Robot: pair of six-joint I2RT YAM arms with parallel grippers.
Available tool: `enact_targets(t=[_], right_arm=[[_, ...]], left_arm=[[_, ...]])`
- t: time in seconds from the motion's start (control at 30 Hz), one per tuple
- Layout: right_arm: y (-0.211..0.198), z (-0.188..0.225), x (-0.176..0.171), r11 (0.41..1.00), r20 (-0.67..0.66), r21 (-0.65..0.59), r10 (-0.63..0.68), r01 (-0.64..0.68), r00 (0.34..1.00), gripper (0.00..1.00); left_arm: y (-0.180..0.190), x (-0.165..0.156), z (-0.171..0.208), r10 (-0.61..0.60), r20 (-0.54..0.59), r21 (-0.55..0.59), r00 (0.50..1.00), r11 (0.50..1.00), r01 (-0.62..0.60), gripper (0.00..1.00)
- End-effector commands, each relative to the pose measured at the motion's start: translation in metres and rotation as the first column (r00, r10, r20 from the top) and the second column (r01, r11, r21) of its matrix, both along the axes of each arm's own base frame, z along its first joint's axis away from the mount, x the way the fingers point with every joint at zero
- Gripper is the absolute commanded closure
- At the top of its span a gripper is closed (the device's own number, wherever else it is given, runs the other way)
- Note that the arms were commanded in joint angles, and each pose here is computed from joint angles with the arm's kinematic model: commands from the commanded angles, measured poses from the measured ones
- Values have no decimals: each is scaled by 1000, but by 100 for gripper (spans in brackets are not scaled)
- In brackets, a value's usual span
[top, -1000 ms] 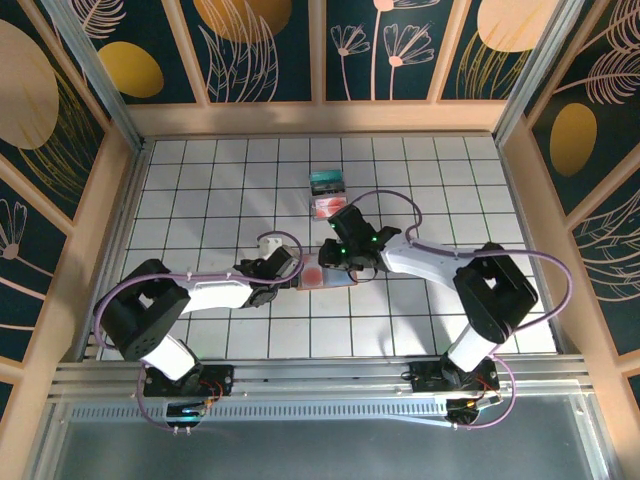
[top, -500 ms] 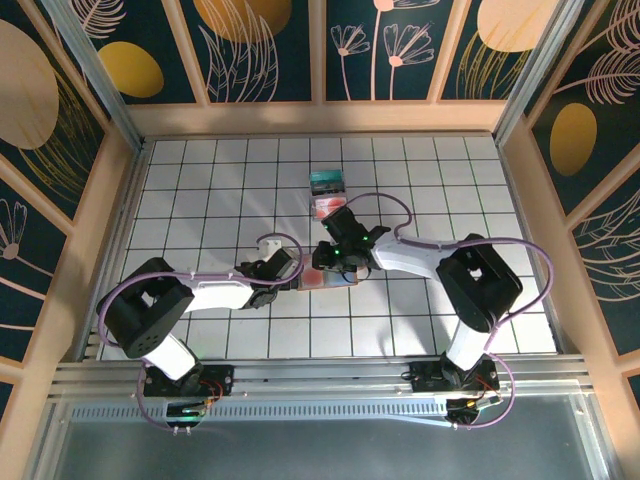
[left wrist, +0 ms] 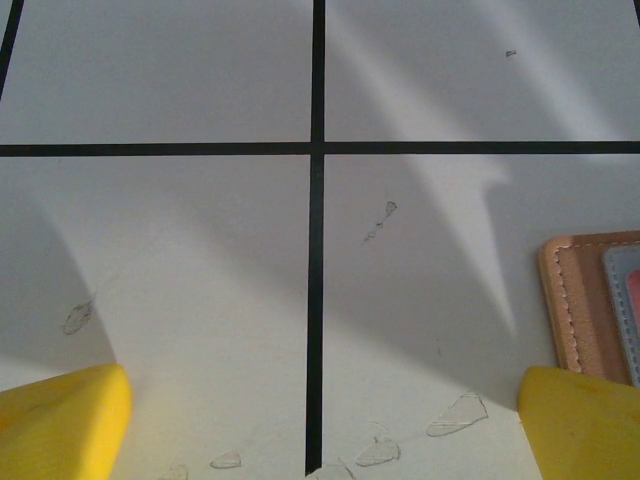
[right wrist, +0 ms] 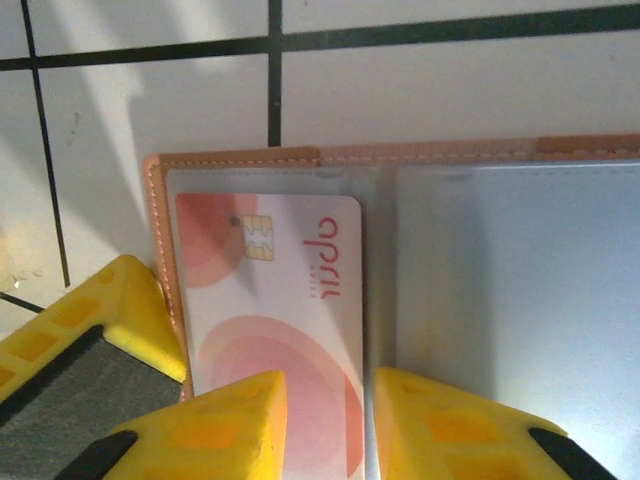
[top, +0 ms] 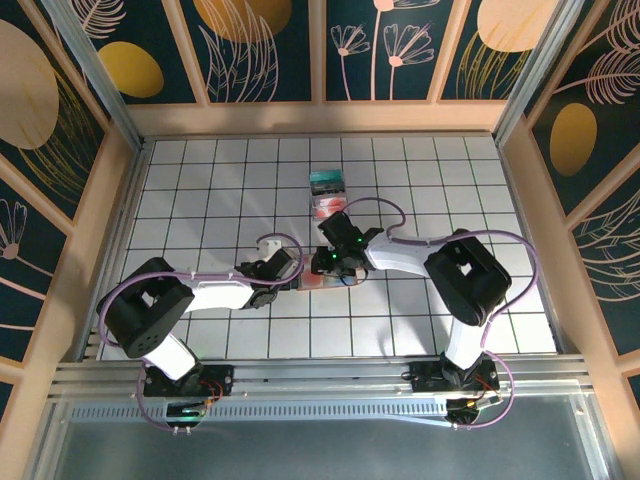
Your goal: Take the credit cards out of the card holder
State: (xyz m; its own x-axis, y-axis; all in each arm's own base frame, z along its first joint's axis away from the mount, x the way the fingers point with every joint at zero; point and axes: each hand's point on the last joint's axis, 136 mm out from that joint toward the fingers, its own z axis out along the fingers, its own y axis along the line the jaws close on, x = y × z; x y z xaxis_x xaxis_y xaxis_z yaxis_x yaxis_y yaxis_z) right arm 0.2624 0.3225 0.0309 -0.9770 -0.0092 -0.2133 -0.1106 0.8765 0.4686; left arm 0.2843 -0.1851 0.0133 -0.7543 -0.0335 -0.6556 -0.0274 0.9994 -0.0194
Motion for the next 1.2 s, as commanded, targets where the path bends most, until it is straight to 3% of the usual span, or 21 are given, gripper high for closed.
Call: enact_targets(t=[0.0,0.33,0.73,1.17], right_arm=[[3,0,2,1000,3,-23,5,-5,1000,71],[-8,-15,-2,996,-24,-84,-23,21,999,68],[17,6,-3,994,-7,107,28,-27,1000,75],[21,22,2,978,11,205,21,-23,1000,75]], left_arm=[[3,-5,-9,7,-30,17,1000,1000,-7,1],[4,-6,-9,8,-30,21,1000,1000,-7,1],[5,-9,-13,4,-47,18,999,1000,-3,1],[6,-11,-16,7,-54,17,999,1000,-6,1]])
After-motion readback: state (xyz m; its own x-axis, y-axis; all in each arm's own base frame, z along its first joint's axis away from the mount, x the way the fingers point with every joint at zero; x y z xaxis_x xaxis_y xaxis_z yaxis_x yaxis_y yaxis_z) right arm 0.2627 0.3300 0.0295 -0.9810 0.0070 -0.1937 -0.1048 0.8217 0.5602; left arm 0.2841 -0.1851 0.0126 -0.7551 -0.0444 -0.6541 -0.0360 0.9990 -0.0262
